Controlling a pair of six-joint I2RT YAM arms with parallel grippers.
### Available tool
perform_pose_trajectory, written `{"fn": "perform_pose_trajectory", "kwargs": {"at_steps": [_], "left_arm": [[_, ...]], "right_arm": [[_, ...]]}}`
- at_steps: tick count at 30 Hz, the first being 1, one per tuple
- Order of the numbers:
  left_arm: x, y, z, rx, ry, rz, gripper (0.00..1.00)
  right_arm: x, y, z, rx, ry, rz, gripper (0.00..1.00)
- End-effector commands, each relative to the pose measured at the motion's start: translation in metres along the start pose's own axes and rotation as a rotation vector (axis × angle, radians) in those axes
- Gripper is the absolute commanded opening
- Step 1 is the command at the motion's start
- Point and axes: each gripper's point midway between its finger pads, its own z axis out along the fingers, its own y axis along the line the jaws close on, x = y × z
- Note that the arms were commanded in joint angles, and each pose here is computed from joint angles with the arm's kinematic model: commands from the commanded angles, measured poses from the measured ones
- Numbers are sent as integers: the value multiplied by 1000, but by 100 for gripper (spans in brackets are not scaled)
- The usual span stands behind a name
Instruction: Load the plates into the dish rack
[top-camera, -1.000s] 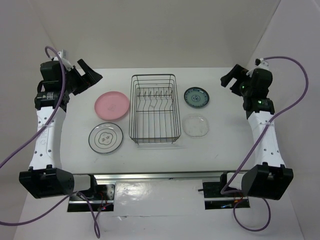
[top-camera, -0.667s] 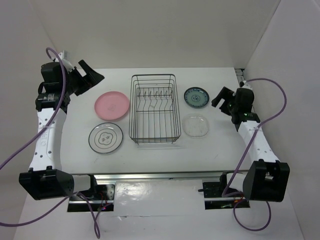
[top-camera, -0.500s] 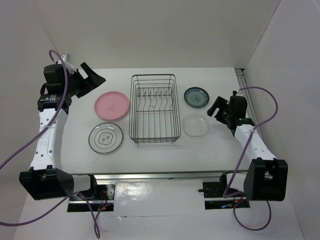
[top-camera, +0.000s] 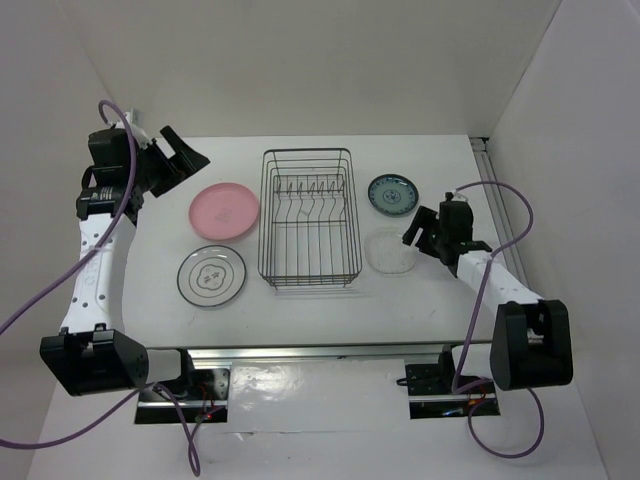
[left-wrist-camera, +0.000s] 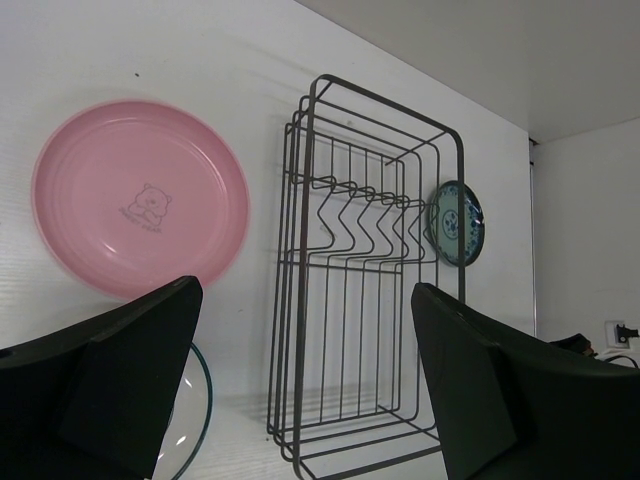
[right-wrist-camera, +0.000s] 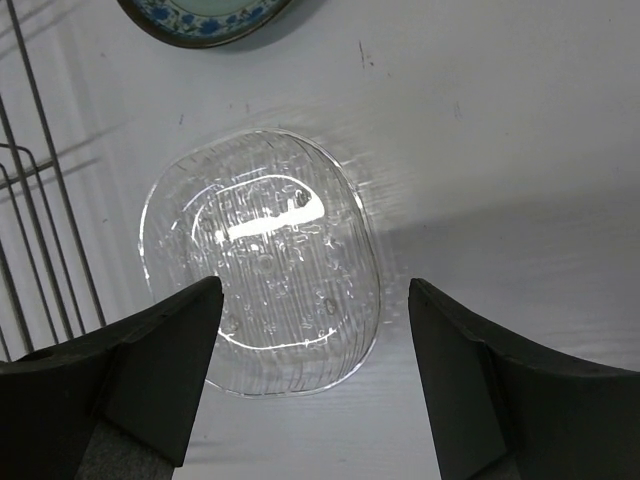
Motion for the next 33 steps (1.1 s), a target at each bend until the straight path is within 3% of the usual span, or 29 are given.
{"fn": "perform_pose_trajectory", "kwargs": {"at_steps": [1,15,19,24,28,33], "left_arm": [[-9,-1,3,13,-31,35,100],[-5,-7,8,45,-14,22,100],[-8,-10,5,53,-28,29,100],[-5,-7,6,49,-21,25,100],[-5,-7,6,49,-21,25,100],[-9,-12,1,72,-29,30,100]], "right_arm": [[-2,-8,5,27,-33,7,82],[34,-32,23,72,66,18,80],[36,-31,25,63,74,10,62],[43,-27,30,72,93,-17,61],[50,-29,34,108,121,-36,54],[56,-31,37,119,137,-44,29]]}}
